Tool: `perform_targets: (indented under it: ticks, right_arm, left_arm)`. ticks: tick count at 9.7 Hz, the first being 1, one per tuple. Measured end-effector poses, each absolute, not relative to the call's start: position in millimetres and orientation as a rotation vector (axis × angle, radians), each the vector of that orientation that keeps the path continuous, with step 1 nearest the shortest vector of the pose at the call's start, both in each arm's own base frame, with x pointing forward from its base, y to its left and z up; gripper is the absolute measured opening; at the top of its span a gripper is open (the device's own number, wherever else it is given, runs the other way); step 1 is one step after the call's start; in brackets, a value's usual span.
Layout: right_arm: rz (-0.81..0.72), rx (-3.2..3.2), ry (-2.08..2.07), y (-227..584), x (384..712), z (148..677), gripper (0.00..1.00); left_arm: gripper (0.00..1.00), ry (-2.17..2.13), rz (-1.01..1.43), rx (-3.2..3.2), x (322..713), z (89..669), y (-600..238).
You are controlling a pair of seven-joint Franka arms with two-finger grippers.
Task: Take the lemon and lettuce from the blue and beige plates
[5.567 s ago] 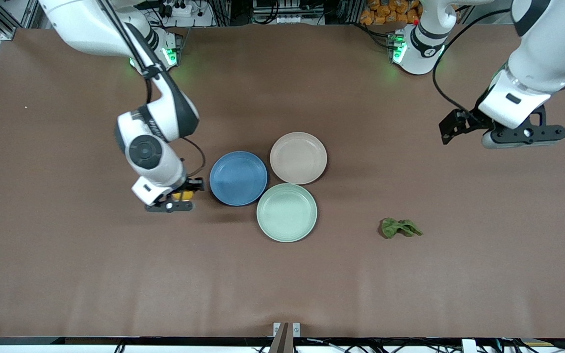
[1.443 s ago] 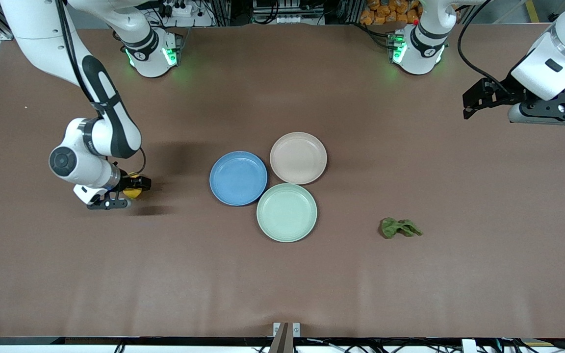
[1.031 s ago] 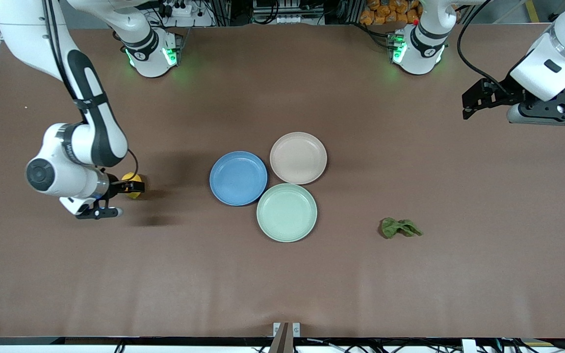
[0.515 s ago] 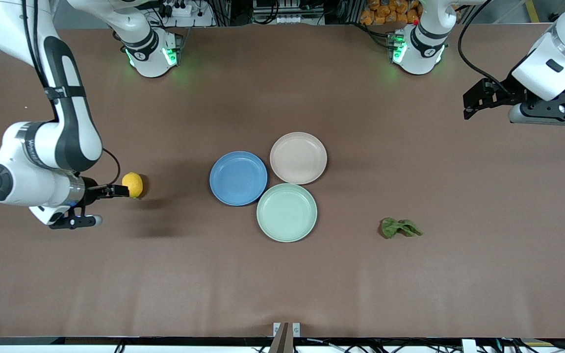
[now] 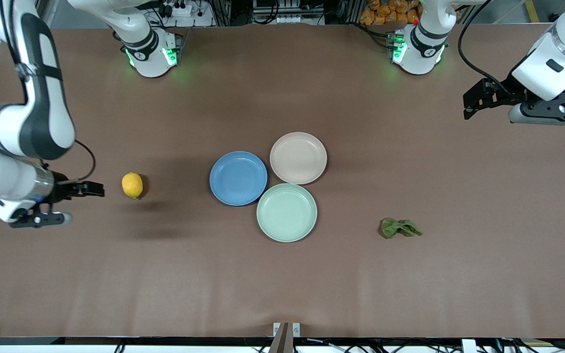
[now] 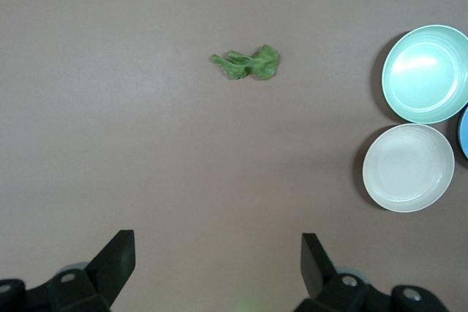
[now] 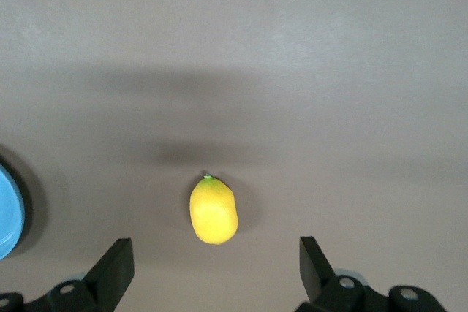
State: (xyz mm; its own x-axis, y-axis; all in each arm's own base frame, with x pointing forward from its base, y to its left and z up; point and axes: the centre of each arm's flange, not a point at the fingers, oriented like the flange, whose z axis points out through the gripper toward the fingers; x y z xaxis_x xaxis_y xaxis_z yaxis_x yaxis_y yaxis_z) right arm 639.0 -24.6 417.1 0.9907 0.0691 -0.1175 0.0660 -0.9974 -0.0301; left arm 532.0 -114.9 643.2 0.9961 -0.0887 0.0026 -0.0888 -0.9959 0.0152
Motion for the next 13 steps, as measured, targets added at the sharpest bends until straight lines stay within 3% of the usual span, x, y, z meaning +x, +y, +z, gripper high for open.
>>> perform_targets:
  ticks: [9, 13]
  right_arm:
    - [-0.064, -3.069, -0.114, -36.6, 598.5, 548.0, 1.00]
    - [-0.030, -3.093, -0.141, -37.1, 572.9, 604.3, 1.00]
  left_arm:
    - [1.00, -0.134, 0.040, 3.119, 532.7, 654.5, -113.1]
    - [1.00, -0.133, 0.040, 3.119, 532.9, 654.4, -112.8]
